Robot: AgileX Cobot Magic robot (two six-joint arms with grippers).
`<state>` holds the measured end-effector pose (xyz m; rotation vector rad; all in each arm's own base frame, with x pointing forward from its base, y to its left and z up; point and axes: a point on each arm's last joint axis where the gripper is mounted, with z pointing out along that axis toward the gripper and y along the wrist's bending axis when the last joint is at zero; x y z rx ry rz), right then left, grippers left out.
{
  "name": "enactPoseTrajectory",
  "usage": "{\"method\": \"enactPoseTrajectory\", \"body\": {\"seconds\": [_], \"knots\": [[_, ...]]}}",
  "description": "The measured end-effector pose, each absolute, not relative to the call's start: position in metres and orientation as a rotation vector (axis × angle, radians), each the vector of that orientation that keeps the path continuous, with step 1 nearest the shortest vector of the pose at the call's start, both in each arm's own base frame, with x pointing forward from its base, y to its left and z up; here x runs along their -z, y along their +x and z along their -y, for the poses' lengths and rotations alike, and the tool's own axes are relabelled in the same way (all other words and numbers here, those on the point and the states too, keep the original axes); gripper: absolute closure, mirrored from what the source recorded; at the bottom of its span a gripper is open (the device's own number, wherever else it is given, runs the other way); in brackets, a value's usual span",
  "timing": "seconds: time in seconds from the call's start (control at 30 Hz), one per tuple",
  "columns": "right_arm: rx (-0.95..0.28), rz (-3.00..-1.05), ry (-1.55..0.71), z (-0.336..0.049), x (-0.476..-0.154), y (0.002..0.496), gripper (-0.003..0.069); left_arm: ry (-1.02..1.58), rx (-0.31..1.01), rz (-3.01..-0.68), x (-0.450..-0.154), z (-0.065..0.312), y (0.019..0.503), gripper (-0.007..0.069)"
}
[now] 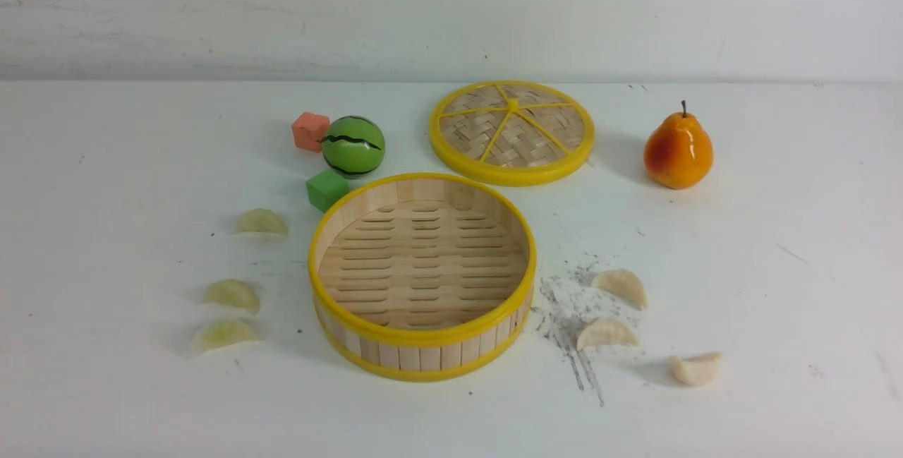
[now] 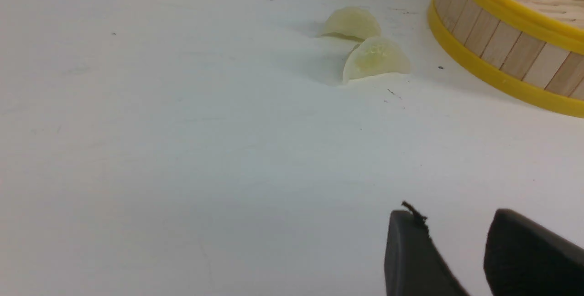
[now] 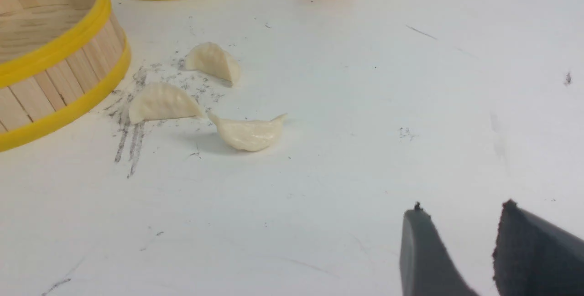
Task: Put the dumplings into the steamer on the white table.
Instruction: 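Reach for and grasp a dumpling on the table with the left gripper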
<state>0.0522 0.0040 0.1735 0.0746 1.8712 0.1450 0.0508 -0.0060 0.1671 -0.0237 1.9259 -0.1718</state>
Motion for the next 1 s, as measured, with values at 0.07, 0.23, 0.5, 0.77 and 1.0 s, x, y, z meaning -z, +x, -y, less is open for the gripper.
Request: {"method": "enactPoseTrajectory", "body": {"seconds": [0.07,0.23,0.5,0.77,1.0], "knots": [[-0.145,-1.871,0.075,-0.004,-0.1735,0.0522,0.0419,-0.024,0.172,-1.926,-0.1671,0.006,0.0508,0.0388],[-0.145,-1.871,0.075,-0.004,-0.1735,0.0522,0.0419,-0.024,0.172,-1.926,-0.1671,0.006,0.0508,0.0388],[-0.145,-1.871,0.075,-0.004,-0.1735,0.0522,0.0419,-0.024,0.172,-1.926,-0.1671,0.006,0.0508,0.0388],[-0.145,-1.871,0.075,-0.004,-0.1735,0.0522,0.0419,-0.024,0.172,-1.926,-0.1671,0.006,0.0508,0.0388],[-0.145,-1.871,0.075,-0.004,-0.1735,0.0522,0.0419,0.012,0.131,-1.923,-0.1671,0.005,0.0509,0.0388]]}}
